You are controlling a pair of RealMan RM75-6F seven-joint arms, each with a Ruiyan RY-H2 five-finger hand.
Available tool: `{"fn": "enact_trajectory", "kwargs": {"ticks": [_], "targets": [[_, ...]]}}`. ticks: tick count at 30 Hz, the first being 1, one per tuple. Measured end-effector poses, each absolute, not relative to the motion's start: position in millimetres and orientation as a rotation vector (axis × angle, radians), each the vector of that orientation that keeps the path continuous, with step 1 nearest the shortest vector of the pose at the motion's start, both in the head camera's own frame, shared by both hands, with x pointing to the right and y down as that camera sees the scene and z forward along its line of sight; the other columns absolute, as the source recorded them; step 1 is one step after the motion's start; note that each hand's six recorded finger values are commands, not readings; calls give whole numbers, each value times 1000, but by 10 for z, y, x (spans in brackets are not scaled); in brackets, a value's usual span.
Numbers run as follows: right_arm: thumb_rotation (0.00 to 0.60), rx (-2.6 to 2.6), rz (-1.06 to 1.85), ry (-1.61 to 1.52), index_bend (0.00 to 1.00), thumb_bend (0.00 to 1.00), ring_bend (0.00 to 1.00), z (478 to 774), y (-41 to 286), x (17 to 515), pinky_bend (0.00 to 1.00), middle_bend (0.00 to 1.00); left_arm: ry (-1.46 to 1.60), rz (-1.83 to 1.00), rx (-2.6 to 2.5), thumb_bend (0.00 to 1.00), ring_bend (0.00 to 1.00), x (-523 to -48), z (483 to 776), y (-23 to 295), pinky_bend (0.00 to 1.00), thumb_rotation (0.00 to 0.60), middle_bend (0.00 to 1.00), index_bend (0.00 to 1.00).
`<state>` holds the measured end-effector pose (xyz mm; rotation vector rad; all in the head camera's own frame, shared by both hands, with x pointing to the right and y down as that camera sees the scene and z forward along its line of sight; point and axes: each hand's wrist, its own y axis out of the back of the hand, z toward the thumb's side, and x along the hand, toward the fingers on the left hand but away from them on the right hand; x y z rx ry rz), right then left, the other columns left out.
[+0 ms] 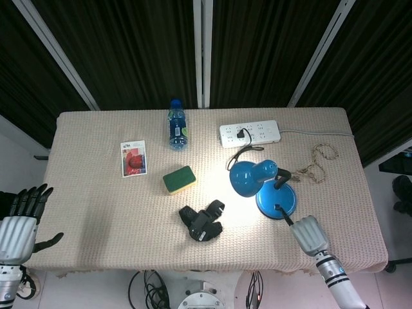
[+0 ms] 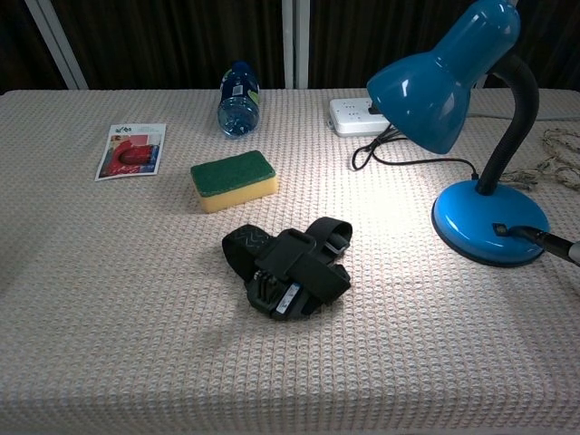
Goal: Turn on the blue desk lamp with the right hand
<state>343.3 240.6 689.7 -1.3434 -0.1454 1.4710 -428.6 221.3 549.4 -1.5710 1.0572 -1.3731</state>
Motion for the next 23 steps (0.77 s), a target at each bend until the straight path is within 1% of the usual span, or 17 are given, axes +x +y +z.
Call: {"fn": "enact_trajectory", "kwargs": {"ticks": [7, 8, 9, 11, 12, 13, 14, 15, 16, 18, 19, 23], "targets": [[600, -1365, 1403, -396, 0, 779, 983, 6505, 2248, 3514, 899, 1000, 1058, -1371, -1572, 42, 0, -4274, 5489, 2212, 0, 600, 0, 0], [600, -1373, 1391, -443, 2, 752, 975, 6442, 2229, 3537, 894, 1000, 1057, -1372, -1572, 41, 0, -4270, 5492, 2213, 0, 600, 0, 0], [600, -1384, 1373, -512, 6, 702, 957, 6356, 2204, 3574, 883, 1000, 1055, -1371, -1573, 42, 0, -4263, 5495, 2214, 0, 600, 0, 0], [600, -1407, 1343, -631, 21, 559, 891, 6223, 2169, 3642, 839, 960, 1052, -1370, -1575, 42, 0, -4250, 5496, 2213, 0, 600, 0, 0], [600, -1425, 1319, -719, 27, 468, 817, 6132, 2147, 3699, 794, 892, 1050, -1368, -1575, 42, 0, -4239, 5496, 2211, 0, 600, 0, 0], [600, -1441, 1294, -812, 21, 373, 705, 6040, 2127, 3769, 720, 776, 1049, -1366, -1576, 42, 0, -4230, 5495, 2208, 0, 600, 0, 0], [600, -1449, 1281, -859, 15, 312, 607, 5994, 2120, 3810, 646, 671, 1047, -1365, -1576, 42, 0, -4222, 5494, 2205, 0, 600, 0, 0], [600, -1463, 1258, -949, 6, 222, 430, 5903, 2111, 3904, 482, 473, 1044, -1363, -1576, 42, 0, -4211, 5494, 2201, 0, 600, 0, 0], [600, -1471, 1245, -1012, 0, 143, 241, 5839, 2113, 3985, 279, 264, 1041, -1362, -1577, 42, 0, -4204, 5496, 2198, 0, 600, 0, 0], [600, -1481, 1256, -1127, 0, 50, 40, 5700, 2136, 4226, 42, 41, 1035, -1363, -1580, 42, 0, -4191, 5505, 2192, 0, 600, 0, 0], [600, -1480, 1280, -1158, 0, 15, 0, 5649, 2142, 4341, 0, 0, 1033, -1363, -1581, 42, 0, -4187, 5509, 2189, 0, 600, 0, 0], [600, -1442, 1470, -1200, 0, 0, 0, 5501, 2141, 4806, 0, 0, 1026, -1362, -1568, 41, 0, -4185, 5513, 2176, 0, 600, 0, 0]]}}
